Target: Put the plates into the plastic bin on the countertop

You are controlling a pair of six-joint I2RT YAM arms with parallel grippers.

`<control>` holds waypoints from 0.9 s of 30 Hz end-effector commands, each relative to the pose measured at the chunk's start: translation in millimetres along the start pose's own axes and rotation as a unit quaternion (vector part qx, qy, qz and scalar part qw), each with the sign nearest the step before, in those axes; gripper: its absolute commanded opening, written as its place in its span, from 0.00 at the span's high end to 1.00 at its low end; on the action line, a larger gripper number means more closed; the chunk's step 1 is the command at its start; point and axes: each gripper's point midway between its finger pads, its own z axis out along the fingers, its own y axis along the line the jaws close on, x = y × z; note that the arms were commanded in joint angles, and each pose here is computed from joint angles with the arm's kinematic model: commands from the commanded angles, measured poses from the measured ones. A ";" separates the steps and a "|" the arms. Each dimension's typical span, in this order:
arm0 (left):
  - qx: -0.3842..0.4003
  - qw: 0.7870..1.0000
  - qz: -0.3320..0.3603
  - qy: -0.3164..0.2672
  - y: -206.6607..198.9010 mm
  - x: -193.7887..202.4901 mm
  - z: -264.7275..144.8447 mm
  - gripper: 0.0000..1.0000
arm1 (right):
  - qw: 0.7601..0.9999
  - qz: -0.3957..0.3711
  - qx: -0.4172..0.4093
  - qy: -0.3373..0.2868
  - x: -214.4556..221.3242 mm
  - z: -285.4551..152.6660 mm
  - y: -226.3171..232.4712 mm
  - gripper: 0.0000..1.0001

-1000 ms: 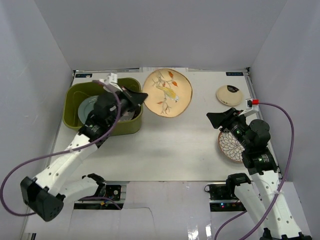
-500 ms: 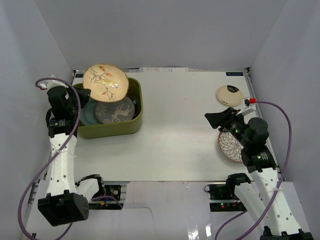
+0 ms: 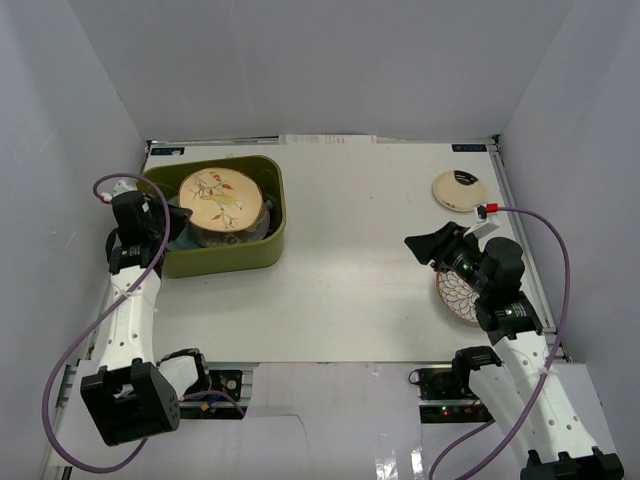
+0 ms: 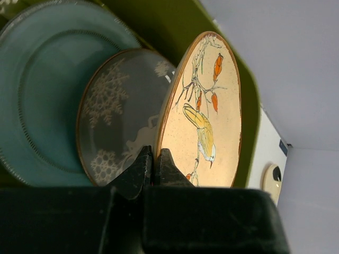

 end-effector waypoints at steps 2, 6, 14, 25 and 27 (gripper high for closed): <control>0.042 0.998 0.002 -0.054 -20.6 -23.9 -4.1 1.00 | 1.000 -0.014 -0.016 -0.009 -0.7 1.9 3.0 0.43; 0.016 0.999 0.000 -0.041 3.5 -5.5 3.0 1.00 | 1.000 -0.010 -0.009 -0.002 4.5 4.2 -2.9 0.43; -0.021 0.999 0.006 -0.024 35.5 17.9 8.7 0.78 | 1.000 -0.008 0.014 -0.007 3.1 5.3 -11.4 0.43; -0.010 0.997 0.048 -0.068 22.2 -3.2 -15.2 0.08 | 0.999 -0.004 0.038 -0.013 -0.8 10.7 -20.5 0.42; 0.012 0.995 0.057 -0.083 5.8 -14.5 -26.6 0.02 | 0.999 -0.004 0.046 -0.015 -2.4 11.7 -23.4 0.42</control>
